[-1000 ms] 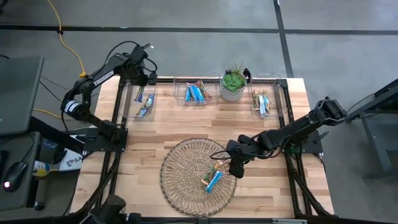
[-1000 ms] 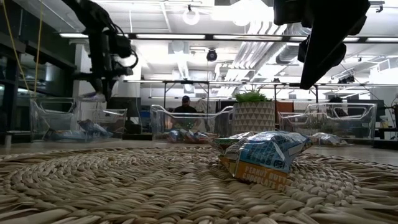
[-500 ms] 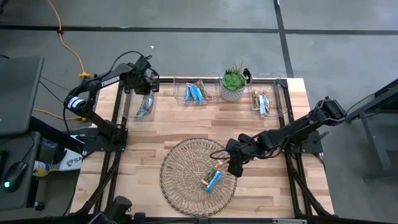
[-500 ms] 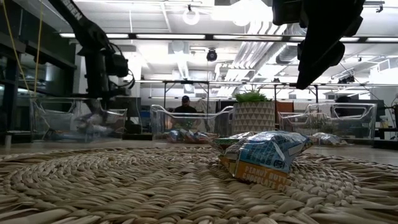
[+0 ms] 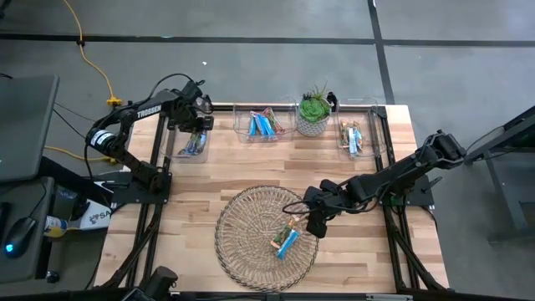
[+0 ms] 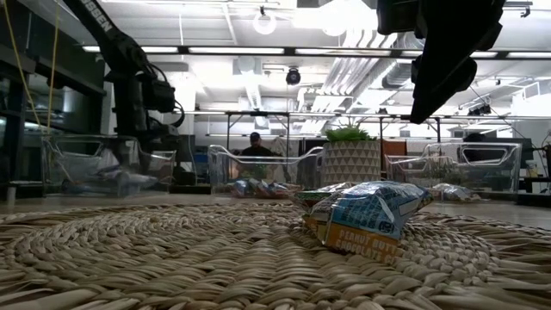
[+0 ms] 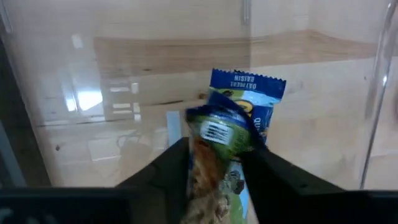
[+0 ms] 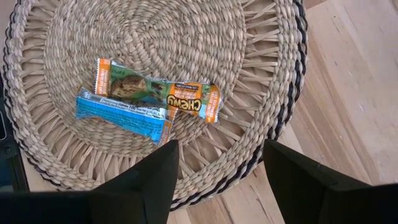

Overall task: Pick and place Granola Bars by type
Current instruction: Put the blue granola bar into the left transparent bin, then put the yellow granola bar into the right transparent bin

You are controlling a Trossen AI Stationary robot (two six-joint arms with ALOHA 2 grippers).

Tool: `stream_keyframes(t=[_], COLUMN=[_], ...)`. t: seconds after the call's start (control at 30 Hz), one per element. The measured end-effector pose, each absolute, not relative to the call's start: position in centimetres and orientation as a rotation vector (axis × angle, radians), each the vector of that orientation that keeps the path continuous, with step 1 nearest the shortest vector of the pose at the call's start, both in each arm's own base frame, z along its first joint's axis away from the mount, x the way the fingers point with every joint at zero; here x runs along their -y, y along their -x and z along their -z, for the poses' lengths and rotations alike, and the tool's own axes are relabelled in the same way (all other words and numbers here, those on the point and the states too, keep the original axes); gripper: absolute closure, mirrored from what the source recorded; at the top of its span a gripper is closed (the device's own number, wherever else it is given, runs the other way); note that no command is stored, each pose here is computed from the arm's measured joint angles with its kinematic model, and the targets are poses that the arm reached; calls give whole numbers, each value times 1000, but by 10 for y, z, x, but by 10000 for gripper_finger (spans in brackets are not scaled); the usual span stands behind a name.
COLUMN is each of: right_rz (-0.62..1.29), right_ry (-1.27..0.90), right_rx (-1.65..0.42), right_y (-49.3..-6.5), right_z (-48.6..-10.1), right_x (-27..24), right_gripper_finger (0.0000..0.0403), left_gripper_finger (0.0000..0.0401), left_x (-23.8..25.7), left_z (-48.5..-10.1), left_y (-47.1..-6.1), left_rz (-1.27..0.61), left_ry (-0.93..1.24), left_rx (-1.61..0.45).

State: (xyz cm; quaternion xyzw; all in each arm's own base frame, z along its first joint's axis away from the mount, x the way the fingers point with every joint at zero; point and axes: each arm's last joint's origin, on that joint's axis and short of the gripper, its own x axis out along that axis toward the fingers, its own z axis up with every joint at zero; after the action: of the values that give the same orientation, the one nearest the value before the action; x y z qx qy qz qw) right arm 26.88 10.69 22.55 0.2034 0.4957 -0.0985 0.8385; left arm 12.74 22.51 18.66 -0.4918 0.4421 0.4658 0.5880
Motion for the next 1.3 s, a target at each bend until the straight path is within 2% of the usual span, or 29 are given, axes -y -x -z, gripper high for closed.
stream_keyframes(t=[0.27,0.47,0.63,0.97,1.1,1.3], right_rz=[209,206,201,201,201,209], right_ry=[-430,-425,-417,-417,-417,-412], right_rx=[-1049,-1049,-1050,-1050,-1050,-1044], right_y=[-269,-269,-269,-269,-269,-269], right_z=[-226,-226,-226,-226,-226,-226], right_x=[-107,-107,-107,-107,-107,-106], right_gripper_finger=[185,185,185,185,185,185], left_gripper_finger=[166,145,144,148,177,247], left_x=[-225,-220,-207,-159,-131,-86], left_z=[-190,-215,-250,-327,-354,-383], left_y=[-127,-125,-119,-101,-99,-101], left_rz=[-1065,-1055,-995,-749,-540,-272], left_ry=[1116,1022,931,754,631,490], left_rx=[-1019,-894,-715,-248,-111,35])
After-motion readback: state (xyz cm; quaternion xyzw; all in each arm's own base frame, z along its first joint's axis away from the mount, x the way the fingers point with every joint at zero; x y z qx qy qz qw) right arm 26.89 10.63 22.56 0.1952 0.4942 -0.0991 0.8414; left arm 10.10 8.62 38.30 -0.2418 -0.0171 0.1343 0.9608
